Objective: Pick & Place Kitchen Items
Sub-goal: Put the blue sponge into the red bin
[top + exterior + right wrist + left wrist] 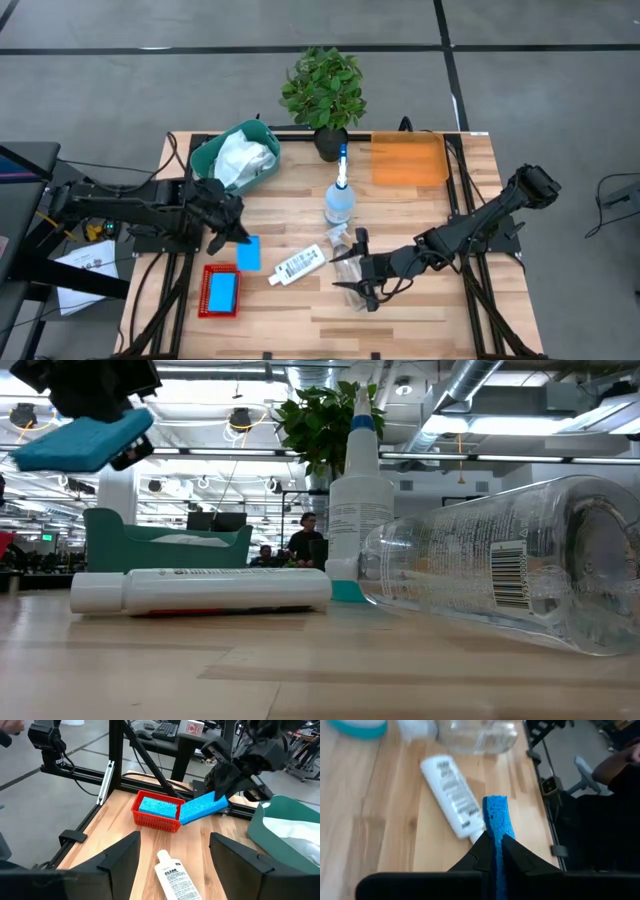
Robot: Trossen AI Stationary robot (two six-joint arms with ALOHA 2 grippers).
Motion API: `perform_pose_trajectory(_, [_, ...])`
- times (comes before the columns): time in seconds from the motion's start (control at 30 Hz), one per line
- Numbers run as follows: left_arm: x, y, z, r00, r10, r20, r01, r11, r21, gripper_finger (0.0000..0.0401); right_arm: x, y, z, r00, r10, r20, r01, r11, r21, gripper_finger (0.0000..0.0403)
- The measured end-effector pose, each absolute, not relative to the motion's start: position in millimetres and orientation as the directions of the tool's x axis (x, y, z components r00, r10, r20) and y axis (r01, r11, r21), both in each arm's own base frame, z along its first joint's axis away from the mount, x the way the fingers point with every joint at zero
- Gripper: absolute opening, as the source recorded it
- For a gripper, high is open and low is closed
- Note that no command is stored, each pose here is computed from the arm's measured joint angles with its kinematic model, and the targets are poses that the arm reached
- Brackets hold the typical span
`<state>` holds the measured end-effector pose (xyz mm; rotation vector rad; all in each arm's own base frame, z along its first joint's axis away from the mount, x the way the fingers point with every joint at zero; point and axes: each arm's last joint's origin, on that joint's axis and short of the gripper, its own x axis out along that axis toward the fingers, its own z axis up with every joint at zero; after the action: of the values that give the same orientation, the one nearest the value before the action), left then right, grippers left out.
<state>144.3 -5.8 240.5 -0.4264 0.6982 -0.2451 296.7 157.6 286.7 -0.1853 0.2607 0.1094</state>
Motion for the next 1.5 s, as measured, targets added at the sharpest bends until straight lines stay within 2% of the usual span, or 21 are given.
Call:
perform_pose_trajectory(0.33, [141,-9,238,0.689,-0.437,-0.577,0.072,0.835,-0.546,0.0008,297,157,286,0.959,0.082,-0.270,-0.125,0.982,-0.145,0.0232])
perform_pose_trajectory(0.7, [140,-9,238,0.684,-0.445,-0.579,0.044,0.817,-0.576,0.0008,296,157,285,0.956,0.081,-0.280,-0.127,0.981,-0.149,0.0232])
perform_pose_trajectory(0.93, [134,-12,232,0.615,-0.472,-0.632,0.011,0.806,-0.592,0.0012,296,157,285,0.956,0.081,-0.281,-0.126,0.981,-0.147,0.0232])
perform_pose_trajectory(1.23, [124,-27,238,0.607,-0.519,-0.601,0.128,0.811,-0.571,0.0010,296,157,284,0.953,0.079,-0.292,-0.120,0.985,-0.127,0.0232])
perform_pose_trajectory(1.5, [113,-39,244,0.629,-0.509,-0.587,0.131,0.814,-0.566,0.0010,296,157,284,0.953,0.079,-0.293,-0.113,0.989,-0.100,0.0232])
